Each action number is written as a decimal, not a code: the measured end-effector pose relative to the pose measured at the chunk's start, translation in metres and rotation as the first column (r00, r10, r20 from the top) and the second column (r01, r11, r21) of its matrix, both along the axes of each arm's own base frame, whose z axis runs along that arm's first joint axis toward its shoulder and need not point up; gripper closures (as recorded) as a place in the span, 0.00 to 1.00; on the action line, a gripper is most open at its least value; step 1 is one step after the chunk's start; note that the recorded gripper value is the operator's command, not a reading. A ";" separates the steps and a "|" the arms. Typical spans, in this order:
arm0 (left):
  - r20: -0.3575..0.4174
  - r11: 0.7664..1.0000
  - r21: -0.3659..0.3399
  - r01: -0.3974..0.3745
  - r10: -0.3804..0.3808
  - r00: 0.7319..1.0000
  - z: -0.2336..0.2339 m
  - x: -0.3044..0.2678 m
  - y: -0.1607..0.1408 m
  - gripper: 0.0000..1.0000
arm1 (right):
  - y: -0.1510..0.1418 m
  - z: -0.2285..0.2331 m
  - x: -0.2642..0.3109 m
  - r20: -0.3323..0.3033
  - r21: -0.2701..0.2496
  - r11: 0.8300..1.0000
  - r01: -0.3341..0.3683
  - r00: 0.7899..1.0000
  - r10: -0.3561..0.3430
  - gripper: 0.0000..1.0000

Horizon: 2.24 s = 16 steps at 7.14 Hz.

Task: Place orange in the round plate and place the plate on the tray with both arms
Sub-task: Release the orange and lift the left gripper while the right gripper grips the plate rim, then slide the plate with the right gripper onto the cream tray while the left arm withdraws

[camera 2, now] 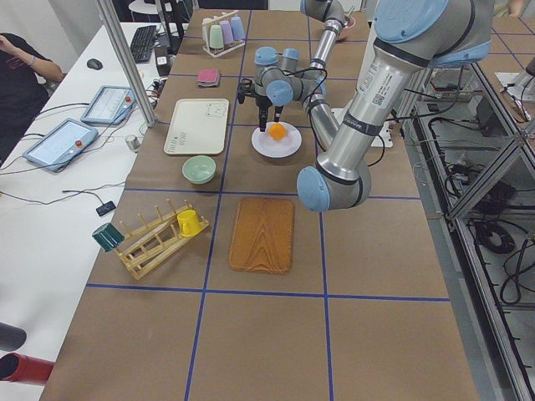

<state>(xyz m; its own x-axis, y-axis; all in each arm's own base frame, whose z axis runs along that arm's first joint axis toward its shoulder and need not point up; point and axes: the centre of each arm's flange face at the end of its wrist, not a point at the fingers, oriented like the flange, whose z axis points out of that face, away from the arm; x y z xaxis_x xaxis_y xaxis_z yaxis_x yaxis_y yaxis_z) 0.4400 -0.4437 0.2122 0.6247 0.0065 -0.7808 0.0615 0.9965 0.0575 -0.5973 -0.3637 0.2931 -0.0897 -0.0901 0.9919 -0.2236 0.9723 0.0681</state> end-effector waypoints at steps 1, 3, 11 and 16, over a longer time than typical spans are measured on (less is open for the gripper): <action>0.003 1.000 0.001 0.000 0.000 1.000 0.002 -0.002 -0.001 0.03 | 0.000 -0.001 0.001 0.013 -0.008 1.000 0.001 1.000 -0.001 0.51; 0.004 1.000 0.001 0.000 0.000 1.000 0.004 -0.004 -0.001 0.03 | 0.001 -0.002 0.002 0.027 -0.020 1.000 0.003 1.000 -0.002 0.79; -0.009 1.000 0.006 -0.014 0.014 1.000 0.006 -0.022 -0.009 0.03 | 0.001 -0.014 0.009 0.069 -0.050 0.999 0.007 0.998 -0.003 1.00; 0.002 0.995 0.069 -0.069 0.069 0.998 0.044 -0.096 -0.031 0.03 | -0.011 -0.034 0.041 0.279 -0.138 0.990 -0.029 0.958 0.067 1.00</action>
<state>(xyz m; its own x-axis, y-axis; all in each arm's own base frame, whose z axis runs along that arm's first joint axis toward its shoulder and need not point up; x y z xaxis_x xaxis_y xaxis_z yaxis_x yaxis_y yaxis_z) 0.3440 -0.4749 0.2557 0.6204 0.1033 -0.7774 -0.0069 0.9920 0.1262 -0.5565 -0.3745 0.2591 -0.3666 0.0282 0.9300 -0.2614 0.9562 -0.1320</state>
